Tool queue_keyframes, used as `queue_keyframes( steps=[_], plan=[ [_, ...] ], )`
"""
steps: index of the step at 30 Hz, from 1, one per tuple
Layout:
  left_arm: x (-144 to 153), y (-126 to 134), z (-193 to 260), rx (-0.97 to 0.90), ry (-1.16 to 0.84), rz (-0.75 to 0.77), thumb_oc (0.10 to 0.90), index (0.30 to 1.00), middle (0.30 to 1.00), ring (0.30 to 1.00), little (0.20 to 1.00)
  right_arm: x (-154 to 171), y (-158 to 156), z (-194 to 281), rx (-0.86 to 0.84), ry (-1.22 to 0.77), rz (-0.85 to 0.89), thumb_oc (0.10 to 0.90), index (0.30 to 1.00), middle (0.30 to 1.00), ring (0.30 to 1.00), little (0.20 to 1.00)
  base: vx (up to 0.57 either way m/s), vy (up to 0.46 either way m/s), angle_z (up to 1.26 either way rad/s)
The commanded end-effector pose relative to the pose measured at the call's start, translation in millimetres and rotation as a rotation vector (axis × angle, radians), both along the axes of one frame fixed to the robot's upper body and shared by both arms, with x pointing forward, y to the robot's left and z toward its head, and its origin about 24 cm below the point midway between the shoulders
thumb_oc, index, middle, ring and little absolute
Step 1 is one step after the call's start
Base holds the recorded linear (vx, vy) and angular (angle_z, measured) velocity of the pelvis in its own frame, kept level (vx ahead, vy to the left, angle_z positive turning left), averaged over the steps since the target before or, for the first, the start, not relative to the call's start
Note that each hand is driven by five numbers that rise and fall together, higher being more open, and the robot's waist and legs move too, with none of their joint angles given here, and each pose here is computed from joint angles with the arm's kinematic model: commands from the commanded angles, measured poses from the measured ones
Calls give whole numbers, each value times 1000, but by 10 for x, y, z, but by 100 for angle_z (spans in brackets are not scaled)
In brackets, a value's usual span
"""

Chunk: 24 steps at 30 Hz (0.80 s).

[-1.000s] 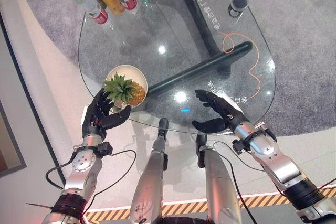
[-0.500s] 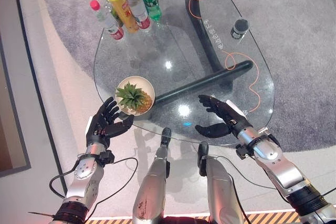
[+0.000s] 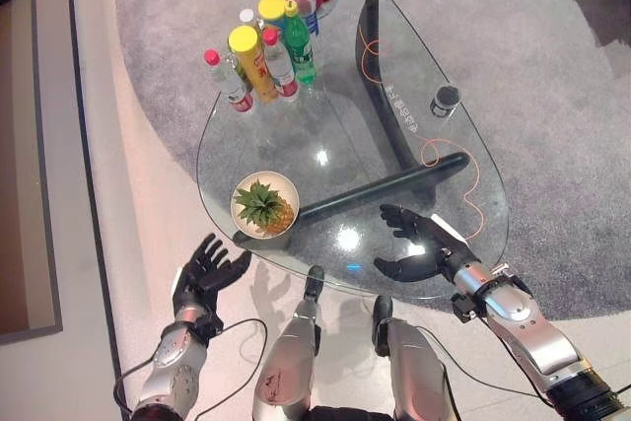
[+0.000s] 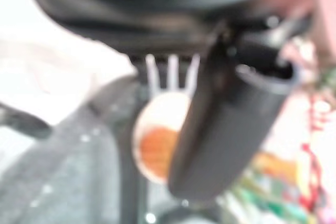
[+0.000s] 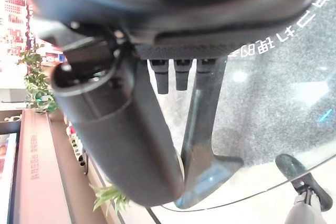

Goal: Pick up the fruit to the plate

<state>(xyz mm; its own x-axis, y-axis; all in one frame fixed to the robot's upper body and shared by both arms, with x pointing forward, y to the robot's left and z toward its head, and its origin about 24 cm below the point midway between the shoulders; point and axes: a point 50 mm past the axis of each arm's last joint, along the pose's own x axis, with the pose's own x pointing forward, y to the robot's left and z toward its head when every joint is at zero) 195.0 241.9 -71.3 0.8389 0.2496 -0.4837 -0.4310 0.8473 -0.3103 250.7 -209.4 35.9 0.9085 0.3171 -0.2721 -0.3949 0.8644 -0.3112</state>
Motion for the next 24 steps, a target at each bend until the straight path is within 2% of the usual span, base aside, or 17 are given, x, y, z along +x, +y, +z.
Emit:
queue_keyframes(
  steps=[1, 4, 8, 16, 24],
  plan=[
    [-252, 258, -58, 65, 42, 26, 800, 900, 900, 900, 900, -28, 82, -51, 100, -3, 7, 800, 900, 900, 900, 900, 20, -52, 12],
    [-405, 201, -196, 60, 129, 0, 800, 900, 900, 900, 900, -123, 29, -232, 119, 78, -33, 800, 900, 900, 900, 900, 29, -57, 10],
    [-589, 118, -401, 39, 253, -2, 800, 900, 900, 900, 900, -289, -46, -588, -27, 190, -93, 800, 900, 900, 900, 900, 32, -44, 2],
    [-834, 29, -722, 25, 509, 6, 800, 900, 900, 900, 900, -673, -68, -1293, 42, 480, -324, 800, 900, 900, 900, 900, 2, -23, -6],
    [-1053, -18, -878, -6, 679, 13, 800, 900, 900, 900, 900, -1094, -197, -1712, 63, 703, -521, 800, 900, 900, 900, 900, -10, -3, -11]
  ],
)
